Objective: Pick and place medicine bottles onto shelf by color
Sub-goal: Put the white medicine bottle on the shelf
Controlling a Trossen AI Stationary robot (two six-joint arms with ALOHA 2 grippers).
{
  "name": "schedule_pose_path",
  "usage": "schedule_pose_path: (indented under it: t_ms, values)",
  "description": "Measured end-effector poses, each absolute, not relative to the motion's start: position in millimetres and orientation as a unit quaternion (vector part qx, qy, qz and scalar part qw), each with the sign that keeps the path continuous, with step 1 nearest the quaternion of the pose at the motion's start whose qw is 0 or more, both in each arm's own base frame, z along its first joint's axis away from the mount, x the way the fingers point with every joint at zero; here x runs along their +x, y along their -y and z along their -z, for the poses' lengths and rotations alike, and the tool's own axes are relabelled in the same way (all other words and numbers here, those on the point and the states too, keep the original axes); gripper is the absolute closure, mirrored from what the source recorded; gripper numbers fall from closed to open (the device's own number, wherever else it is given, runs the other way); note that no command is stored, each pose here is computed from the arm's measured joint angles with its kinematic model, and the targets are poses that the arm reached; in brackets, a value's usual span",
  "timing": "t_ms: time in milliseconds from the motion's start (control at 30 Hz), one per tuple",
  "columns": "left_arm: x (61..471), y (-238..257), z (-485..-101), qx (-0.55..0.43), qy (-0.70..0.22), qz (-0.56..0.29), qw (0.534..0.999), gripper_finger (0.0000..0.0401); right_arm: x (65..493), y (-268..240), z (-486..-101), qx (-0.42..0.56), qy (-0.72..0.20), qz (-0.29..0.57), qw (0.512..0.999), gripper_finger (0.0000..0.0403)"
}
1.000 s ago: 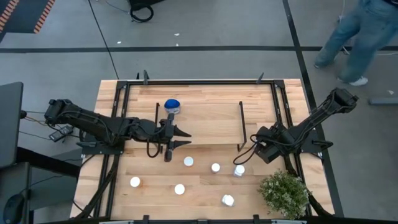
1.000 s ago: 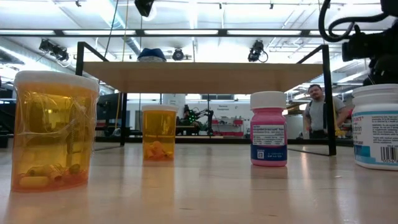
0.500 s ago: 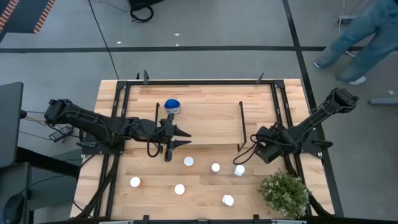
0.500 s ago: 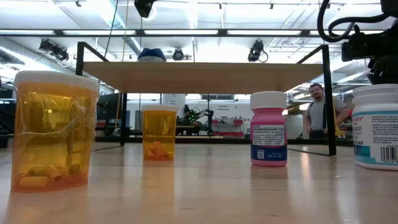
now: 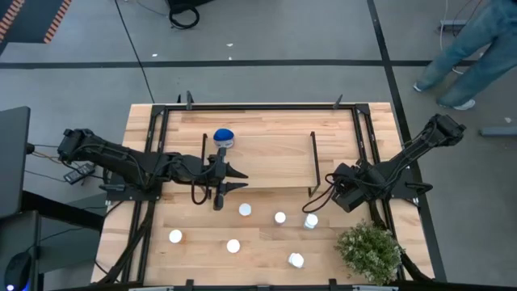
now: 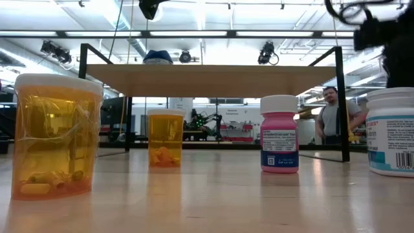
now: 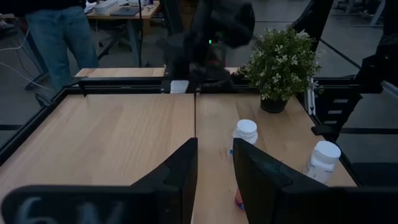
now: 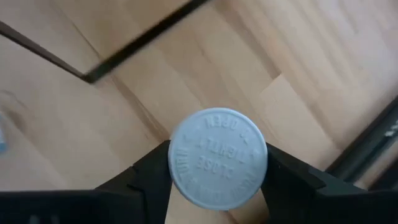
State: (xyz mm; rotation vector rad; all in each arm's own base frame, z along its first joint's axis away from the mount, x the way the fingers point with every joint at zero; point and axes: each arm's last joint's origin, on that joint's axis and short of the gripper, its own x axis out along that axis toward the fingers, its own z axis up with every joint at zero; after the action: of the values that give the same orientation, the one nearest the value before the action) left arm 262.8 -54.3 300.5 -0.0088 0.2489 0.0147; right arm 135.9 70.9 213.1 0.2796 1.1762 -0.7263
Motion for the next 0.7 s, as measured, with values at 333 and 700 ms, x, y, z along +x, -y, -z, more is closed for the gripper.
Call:
schedule_pose_path:
  t_ms: [333, 700]
  values:
    - [263, 54, -301, -0.005, -0.123, -0.007, 0.992, 0.0294, 148, -71, -302, 0.140, -0.488, 0.313, 0.802, 0.0188]
    - [263, 54, -301, -0.017, -0.123, -0.009, 0.992, 0.0294, 173, -35, -347, 0.080, -0.513, 0.312, 0.795, 0.0188]
